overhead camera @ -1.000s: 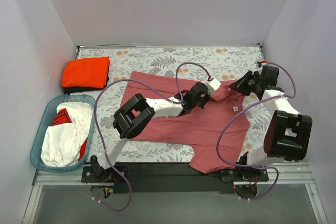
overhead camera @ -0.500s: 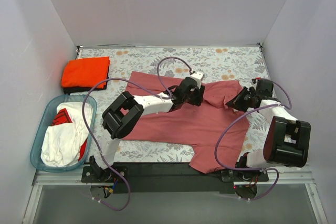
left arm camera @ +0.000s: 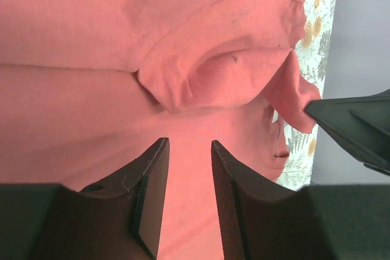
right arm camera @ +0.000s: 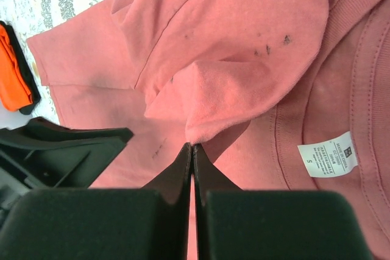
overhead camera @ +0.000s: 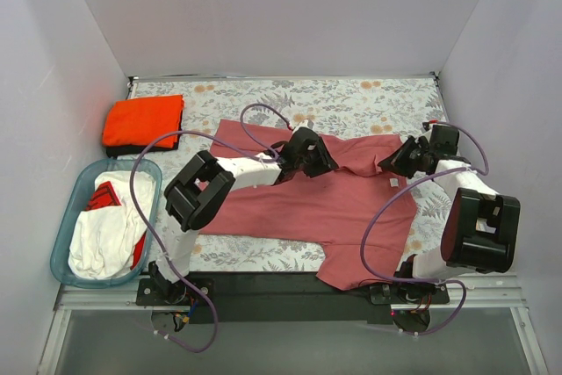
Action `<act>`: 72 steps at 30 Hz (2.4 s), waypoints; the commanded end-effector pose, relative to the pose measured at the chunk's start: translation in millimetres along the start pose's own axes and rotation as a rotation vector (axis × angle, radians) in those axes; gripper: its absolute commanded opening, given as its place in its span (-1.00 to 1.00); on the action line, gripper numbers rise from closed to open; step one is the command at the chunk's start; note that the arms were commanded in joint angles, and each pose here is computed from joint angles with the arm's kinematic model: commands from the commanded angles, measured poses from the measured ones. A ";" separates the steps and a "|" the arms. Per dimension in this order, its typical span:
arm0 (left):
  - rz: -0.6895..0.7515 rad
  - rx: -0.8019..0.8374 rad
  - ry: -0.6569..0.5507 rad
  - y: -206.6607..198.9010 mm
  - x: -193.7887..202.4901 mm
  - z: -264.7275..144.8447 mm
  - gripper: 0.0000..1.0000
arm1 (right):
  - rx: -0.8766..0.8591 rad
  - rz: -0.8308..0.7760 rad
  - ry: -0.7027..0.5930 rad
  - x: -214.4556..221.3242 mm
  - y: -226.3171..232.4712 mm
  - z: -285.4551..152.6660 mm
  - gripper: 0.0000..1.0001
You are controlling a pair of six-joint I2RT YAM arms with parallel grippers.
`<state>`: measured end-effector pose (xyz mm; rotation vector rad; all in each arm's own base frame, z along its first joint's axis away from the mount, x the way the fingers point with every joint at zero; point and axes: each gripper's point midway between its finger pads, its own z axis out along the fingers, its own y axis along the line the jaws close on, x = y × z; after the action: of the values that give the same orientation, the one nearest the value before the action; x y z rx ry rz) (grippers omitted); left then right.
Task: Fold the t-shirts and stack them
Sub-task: Fold the tshirt
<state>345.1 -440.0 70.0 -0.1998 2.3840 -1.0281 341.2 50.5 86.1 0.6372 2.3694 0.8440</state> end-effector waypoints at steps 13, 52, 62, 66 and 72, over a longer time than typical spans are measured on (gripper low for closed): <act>-0.078 0.015 -0.028 1.2 3.6 26.5 -0.34 | -0.075 -0.014 -0.037 -22.7 20.1 4.4 -0.97; -0.101 0.108 -0.160 -21.0 -15.6 58.4 -0.30 | -0.148 0.040 -0.055 -61.8 32.5 37.1 -0.97; -0.069 0.128 -0.154 -29.7 -9.5 64.2 -0.41 | -0.153 0.046 -0.049 -61.0 32.5 38.6 -0.97; -0.067 0.121 -0.151 -25.5 -7.0 66.5 -0.43 | -0.157 0.046 -0.048 -60.9 32.6 38.3 -0.97; -0.064 0.114 -0.130 -21.3 0.1 67.4 -0.54 | -0.160 0.044 -0.052 -59.8 34.1 35.3 -0.97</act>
<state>377.9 -491.9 33.6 -0.3193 2.2315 -1.1228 405.2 53.5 87.6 0.6903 2.2747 0.9936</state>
